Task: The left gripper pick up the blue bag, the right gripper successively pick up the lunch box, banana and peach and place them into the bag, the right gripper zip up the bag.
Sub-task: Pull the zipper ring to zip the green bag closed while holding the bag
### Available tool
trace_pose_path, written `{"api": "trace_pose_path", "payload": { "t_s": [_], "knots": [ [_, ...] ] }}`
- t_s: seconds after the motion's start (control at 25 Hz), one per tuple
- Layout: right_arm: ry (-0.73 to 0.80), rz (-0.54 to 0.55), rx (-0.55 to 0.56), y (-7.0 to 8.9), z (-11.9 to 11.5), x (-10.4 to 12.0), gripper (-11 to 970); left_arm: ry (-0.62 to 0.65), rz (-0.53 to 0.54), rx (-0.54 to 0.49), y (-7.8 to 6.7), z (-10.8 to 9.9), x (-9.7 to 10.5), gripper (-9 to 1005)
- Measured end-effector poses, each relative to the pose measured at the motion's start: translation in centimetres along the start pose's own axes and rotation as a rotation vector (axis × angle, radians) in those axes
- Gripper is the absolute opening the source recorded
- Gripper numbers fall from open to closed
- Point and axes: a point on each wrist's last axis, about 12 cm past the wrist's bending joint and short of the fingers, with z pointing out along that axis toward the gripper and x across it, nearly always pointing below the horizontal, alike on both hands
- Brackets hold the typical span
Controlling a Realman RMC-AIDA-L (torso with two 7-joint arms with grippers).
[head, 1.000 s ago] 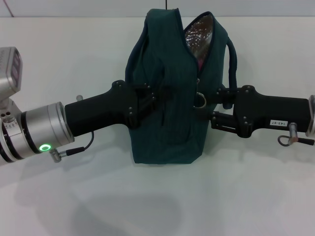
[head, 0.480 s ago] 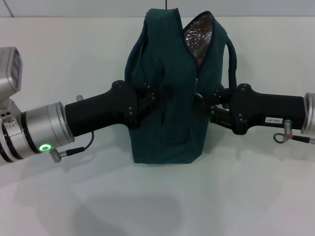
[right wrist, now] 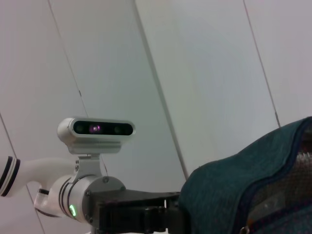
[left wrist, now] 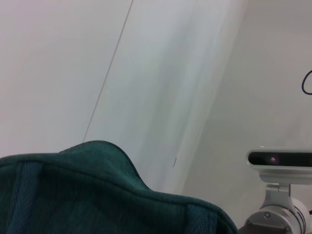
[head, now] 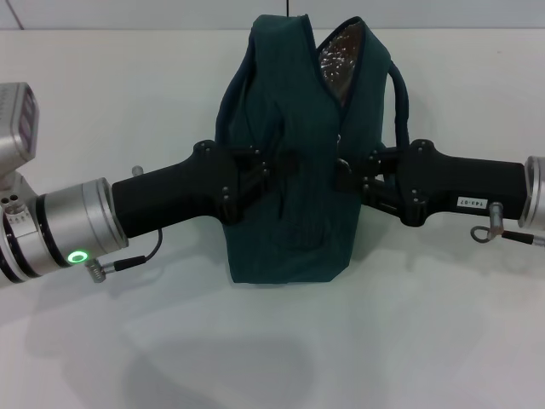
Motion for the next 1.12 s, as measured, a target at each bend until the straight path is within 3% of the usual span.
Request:
{"api": "trace_pose_path", "payload": {
  "t_s": [0.68, 1.12],
  "knots": [
    [0.01, -0.025, -0.002, 0.0, 0.2, 0.0, 27, 0.0, 0.0, -0.001, 0.0, 0.0, 0.0, 45],
    [-0.085, -0.066, 0.023, 0.5, -3.5, -1.0, 7, -0.001, -0.007, -0.01, -0.1, -0.4, 0.3, 45]
  ]
}}
